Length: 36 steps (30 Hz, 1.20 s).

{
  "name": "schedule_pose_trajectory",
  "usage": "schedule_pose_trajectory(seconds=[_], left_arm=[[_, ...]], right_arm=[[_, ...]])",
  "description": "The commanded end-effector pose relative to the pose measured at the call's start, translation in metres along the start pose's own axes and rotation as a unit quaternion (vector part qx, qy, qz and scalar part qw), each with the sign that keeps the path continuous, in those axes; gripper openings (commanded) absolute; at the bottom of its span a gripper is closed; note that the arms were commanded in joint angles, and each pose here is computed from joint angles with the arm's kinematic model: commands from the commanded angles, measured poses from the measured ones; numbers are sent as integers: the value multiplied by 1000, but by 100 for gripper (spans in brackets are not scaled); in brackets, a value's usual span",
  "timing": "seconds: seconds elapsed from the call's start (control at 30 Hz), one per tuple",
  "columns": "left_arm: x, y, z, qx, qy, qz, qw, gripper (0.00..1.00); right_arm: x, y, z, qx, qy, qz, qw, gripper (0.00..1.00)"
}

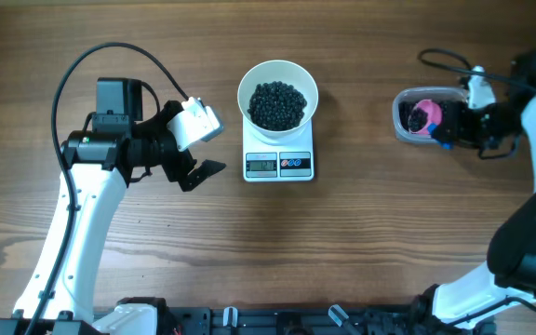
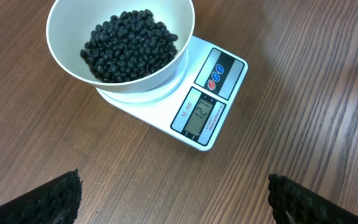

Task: Scoop item into bowl and weigh 150g on scale
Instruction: 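Scoop a small amount of beans and lift the scoop out, then hold the scoop over the white bowl and tip beans in slowly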

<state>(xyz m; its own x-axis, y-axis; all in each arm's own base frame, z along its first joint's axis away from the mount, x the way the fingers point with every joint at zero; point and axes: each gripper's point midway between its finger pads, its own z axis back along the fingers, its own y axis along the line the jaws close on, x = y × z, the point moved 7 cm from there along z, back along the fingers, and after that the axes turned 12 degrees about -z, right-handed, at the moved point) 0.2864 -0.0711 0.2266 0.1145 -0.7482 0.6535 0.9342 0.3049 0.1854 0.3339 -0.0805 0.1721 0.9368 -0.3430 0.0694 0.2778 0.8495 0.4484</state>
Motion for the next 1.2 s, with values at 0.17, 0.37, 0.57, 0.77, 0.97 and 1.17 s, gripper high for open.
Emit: schedule_pose_trajectory(seconds=[0.17, 0.37, 0.57, 0.77, 0.97, 1.17], left_arm=[[-2, 0, -1, -2, 0, -6, 1000, 100], [-2, 0, -1, -2, 0, -6, 1000, 100], [-2, 0, -1, -2, 0, -6, 1000, 100], [-2, 0, -1, -2, 0, -6, 1000, 100], [-2, 0, -1, -2, 0, -6, 1000, 100], [-2, 0, -1, -2, 0, -6, 1000, 100]], right_arm=[[1, -20, 25, 131, -32, -2, 991, 4], [-2, -4, 33, 208, -33, 10, 977, 4], [-2, 33, 51, 219, -39, 52, 974, 4], [-5, 100, 44, 209, -8, 110, 972, 4], [-18, 176, 22, 216, 16, 173, 961, 4], [-37, 218, -3, 175, 26, 213, 961, 4]])
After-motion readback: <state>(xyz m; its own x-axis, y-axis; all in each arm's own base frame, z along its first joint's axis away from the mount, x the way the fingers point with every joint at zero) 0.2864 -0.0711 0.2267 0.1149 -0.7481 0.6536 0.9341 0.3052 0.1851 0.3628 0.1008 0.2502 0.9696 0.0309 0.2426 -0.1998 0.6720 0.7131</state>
